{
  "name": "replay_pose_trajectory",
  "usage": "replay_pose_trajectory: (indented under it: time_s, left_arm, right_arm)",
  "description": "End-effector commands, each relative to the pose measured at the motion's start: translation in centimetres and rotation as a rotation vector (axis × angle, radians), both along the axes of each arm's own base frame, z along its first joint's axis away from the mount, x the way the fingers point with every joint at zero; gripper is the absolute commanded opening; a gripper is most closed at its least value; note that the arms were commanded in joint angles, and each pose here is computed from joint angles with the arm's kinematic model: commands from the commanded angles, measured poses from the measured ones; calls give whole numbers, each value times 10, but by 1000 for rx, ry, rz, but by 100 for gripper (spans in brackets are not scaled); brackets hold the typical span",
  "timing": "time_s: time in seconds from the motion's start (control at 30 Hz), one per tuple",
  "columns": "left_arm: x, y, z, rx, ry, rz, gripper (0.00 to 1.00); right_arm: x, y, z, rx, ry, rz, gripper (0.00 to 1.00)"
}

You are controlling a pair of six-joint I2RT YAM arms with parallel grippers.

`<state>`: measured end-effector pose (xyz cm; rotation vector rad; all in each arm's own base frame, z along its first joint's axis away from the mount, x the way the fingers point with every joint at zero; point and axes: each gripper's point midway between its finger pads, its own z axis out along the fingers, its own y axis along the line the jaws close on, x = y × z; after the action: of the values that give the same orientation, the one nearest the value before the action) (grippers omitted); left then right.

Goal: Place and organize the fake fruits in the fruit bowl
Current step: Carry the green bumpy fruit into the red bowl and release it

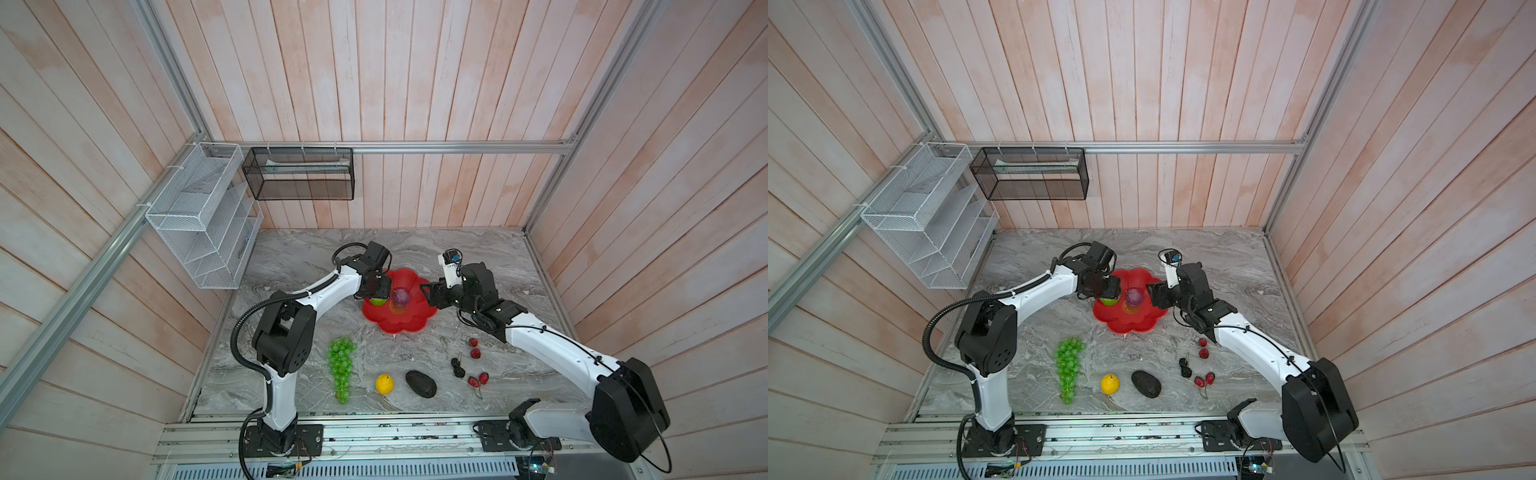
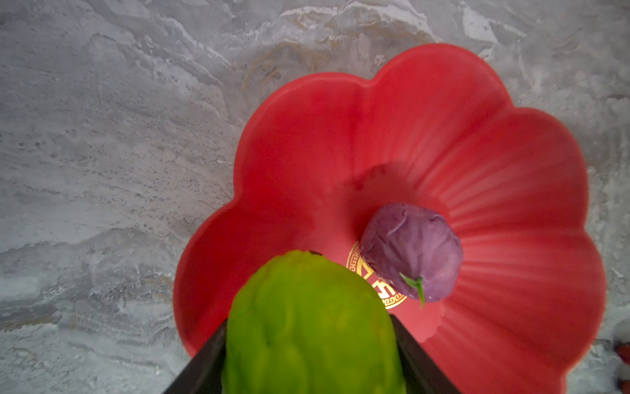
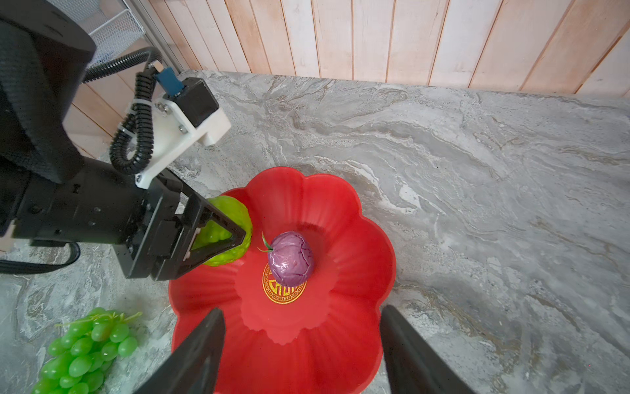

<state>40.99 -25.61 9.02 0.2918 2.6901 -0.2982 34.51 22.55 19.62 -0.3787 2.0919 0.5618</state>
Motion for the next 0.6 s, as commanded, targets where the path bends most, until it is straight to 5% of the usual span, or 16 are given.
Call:
replay_pose_trajectory:
  time_s: [0.0,0.57]
  left_arm:
    - [14,-8,-7,-8,-17,9,55]
    - [23,-25,-23,-44,-13,18,59]
  right_arm:
    - [-3,-2,-4,-7,20,3,72]
    - [-6,-4,-2,-4,29,-2,72]
